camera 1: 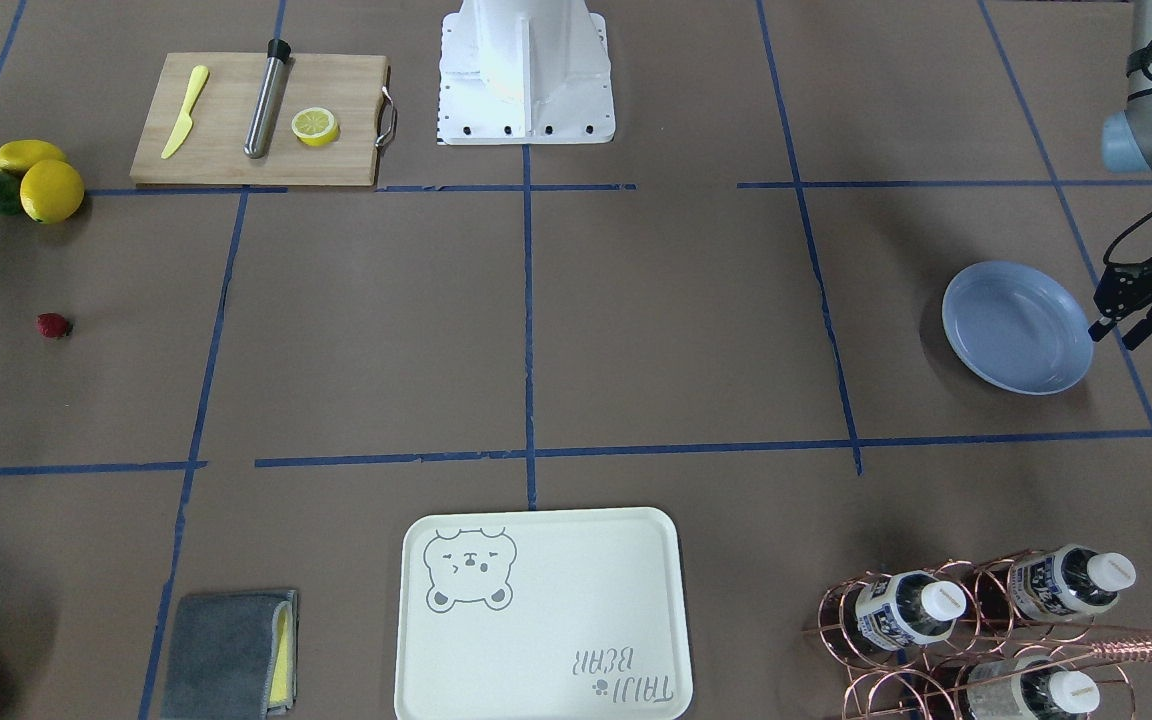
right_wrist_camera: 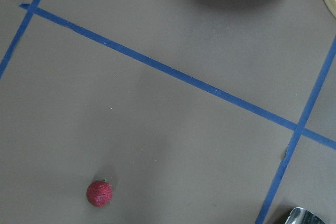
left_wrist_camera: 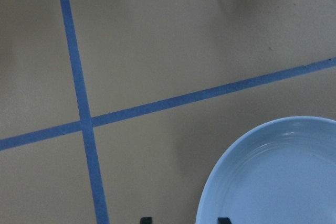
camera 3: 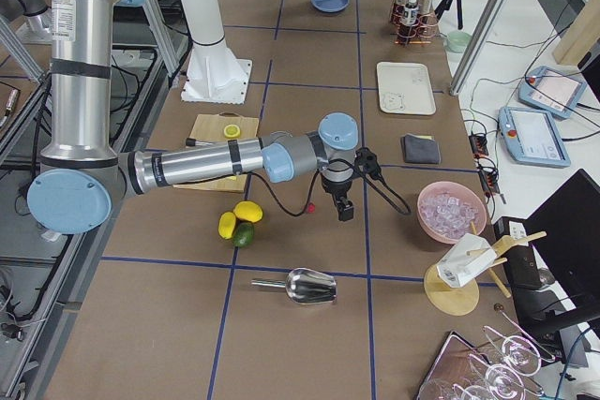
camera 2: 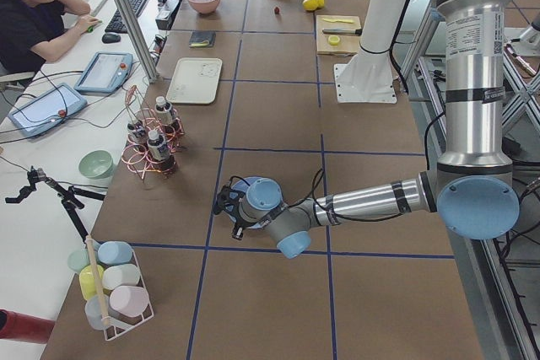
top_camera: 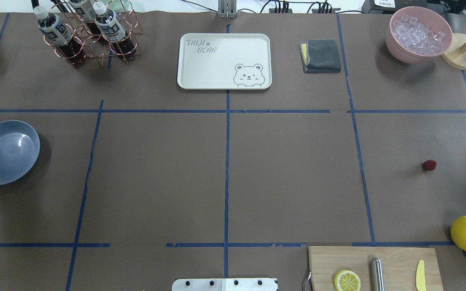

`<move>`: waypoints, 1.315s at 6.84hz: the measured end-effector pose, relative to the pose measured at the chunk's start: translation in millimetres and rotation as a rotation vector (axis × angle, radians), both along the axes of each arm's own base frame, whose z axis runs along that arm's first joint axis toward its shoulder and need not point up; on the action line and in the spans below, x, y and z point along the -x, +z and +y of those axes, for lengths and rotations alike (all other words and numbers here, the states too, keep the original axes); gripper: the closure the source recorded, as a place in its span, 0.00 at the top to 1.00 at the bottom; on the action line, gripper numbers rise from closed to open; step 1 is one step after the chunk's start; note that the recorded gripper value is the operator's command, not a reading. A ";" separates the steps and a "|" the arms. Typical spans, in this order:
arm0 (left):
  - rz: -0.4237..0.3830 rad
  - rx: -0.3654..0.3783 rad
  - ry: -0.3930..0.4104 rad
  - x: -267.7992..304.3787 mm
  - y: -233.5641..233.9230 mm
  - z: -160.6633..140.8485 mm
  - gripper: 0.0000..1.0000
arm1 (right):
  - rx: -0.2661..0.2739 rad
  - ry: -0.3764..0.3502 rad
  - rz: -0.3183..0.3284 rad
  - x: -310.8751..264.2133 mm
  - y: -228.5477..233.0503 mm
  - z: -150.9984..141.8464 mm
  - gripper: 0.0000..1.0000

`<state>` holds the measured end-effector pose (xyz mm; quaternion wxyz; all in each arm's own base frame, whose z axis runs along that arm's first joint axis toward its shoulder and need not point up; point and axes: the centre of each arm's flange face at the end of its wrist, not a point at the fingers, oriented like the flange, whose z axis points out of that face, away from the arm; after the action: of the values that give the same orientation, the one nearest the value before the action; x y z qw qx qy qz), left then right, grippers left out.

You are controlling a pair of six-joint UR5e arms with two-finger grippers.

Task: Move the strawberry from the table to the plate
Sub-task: 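Reach the left gripper toward the light blue plate and grasp its rim, then slide the light blue plate with the left gripper to the table center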

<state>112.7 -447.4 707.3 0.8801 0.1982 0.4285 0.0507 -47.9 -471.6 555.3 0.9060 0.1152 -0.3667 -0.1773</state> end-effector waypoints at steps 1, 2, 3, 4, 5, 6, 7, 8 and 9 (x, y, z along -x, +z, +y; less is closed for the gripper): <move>-0.001 0.008 0.006 -3.7 6.4 3.4 0.51 | -0.002 0.000 0.000 -0.2 0.6 0.6 1.00; -0.006 0.012 0.014 -7.9 12.2 6.7 0.36 | -0.003 0.001 0.000 -0.3 0.7 0.8 1.00; -0.010 0.011 0.022 -12.0 16.0 9.5 0.00 | -0.004 0.001 0.000 -0.3 0.7 0.9 1.00; -0.010 0.012 0.028 -14.0 18.4 12.4 0.00 | -0.005 0.001 0.000 -0.4 0.3 0.9 1.00; -0.006 0.012 0.034 -14.3 18.9 15.2 0.00 | -0.007 0.001 0.001 -0.5 -0.3 0.9 1.00; 0.002 0.001 0.037 -14.8 14.5 15.7 0.00 | -0.008 0.003 0.002 -0.6 -0.8 0.9 1.00; 0.031 -0.017 0.049 -17.6 -1.0 14.3 0.00 | -0.008 0.003 0.003 -0.6 -1.1 0.9 1.00; 0.090 -0.012 0.060 -23.9 -36.2 9.5 0.00 | -0.008 0.004 0.003 -0.7 -1.3 0.9 1.00; 0.143 0.020 0.059 -35.1 -84.5 1.8 0.00 | -0.009 0.004 0.002 -0.7 -1.8 0.9 1.00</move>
<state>147.8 -445.6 622.8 0.8473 0.1798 0.4964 0.0579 -47.3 -470.7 553.4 0.9063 0.1199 -0.3645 -0.1771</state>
